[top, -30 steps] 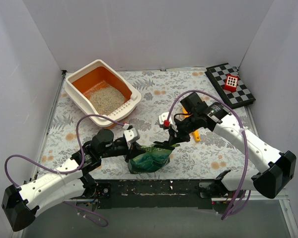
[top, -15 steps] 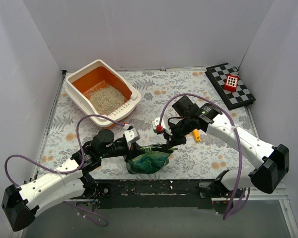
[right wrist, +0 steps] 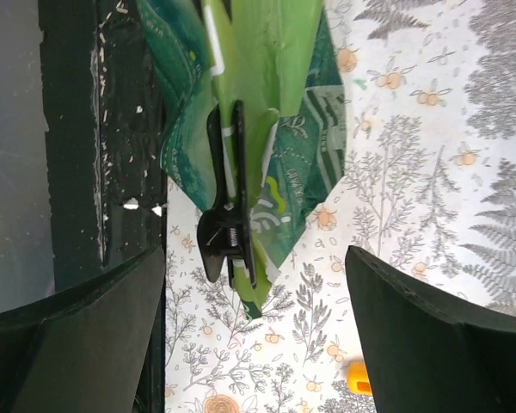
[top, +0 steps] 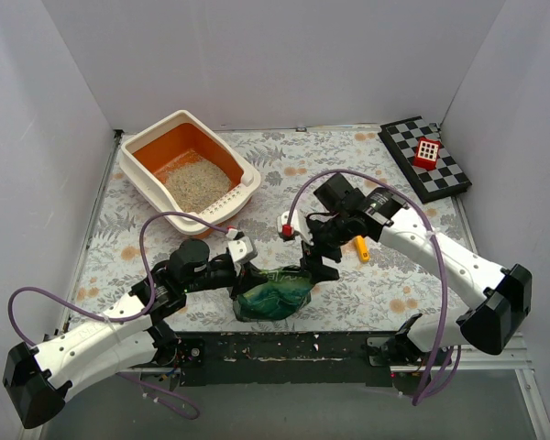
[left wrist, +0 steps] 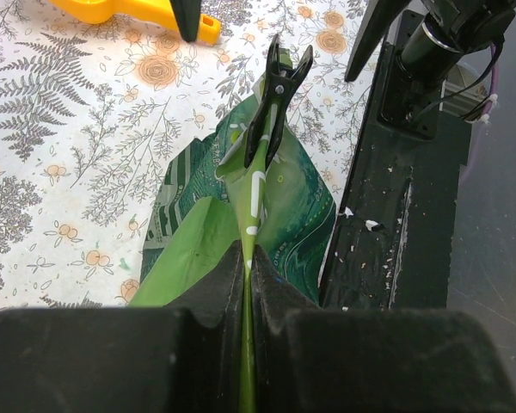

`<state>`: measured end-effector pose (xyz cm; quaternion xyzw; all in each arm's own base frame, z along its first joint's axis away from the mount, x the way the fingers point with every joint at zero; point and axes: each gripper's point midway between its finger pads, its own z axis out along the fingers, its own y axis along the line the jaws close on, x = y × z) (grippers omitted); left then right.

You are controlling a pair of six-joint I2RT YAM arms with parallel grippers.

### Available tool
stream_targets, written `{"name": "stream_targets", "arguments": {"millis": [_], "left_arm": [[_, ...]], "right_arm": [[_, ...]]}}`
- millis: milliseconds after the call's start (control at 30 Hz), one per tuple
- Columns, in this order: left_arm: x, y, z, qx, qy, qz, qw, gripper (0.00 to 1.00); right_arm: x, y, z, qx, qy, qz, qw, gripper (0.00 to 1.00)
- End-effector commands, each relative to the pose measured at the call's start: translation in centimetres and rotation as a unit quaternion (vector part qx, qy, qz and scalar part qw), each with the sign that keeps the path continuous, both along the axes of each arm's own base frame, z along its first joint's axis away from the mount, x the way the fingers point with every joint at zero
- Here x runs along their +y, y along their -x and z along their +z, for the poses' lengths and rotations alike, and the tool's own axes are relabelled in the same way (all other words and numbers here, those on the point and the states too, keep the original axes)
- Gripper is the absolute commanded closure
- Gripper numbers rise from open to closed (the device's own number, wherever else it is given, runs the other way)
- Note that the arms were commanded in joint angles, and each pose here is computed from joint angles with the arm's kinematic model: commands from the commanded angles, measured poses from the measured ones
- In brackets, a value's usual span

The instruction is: Fill the litter box with clean litter

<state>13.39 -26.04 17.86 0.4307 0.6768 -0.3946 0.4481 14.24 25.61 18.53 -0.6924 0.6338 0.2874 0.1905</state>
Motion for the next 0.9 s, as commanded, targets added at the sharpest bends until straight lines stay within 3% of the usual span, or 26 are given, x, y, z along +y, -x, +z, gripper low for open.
{"name": "stream_targets", "arguments": {"millis": [0,133,267,367,533,633,700,867], "left_arm": [[-0.1,-0.7,1.2,-0.022,0.016,0.012,1.0,0.99],[0.1,-1.2,1.1,-0.022,0.013,0.028,0.999,0.97],[0.7,-2.7,1.3,-0.023,0.003,0.075,0.997,0.97],[1.4,-4.6,1.7,-0.028,-0.015,0.125,0.992,1.0],[2.7,-7.2,4.2,-0.045,-0.015,0.189,0.981,1.0],[3.3,-8.4,7.1,-0.064,0.001,0.221,0.973,1.0],[3.8,-9.3,9.1,-0.076,0.011,0.248,0.966,1.0],[4.3,-9.7,9.9,-0.075,0.017,0.267,0.961,1.0]], "right_arm": [[0.9,-1.2,4.8,-0.042,-0.043,-0.039,0.997,0.07],[1.2,-3.6,8.9,-0.079,-0.087,-0.144,0.983,0.06],[0.6,-6.6,12.2,-0.083,-0.1,-0.299,0.945,0.05],[0.8,-6.7,12.4,-0.053,-0.096,-0.337,0.935,0.04],[-0.7,-8.7,11.5,-0.059,-0.124,-0.455,0.88,0.03],[-1.7,-9.1,11.1,-0.068,-0.139,-0.49,0.858,0.03],[-1.9,-8.8,10.8,-0.064,-0.142,-0.494,0.855,0.03],[-3.0,-9.3,10.0,-0.062,-0.132,-0.536,0.832,0.02]]}}
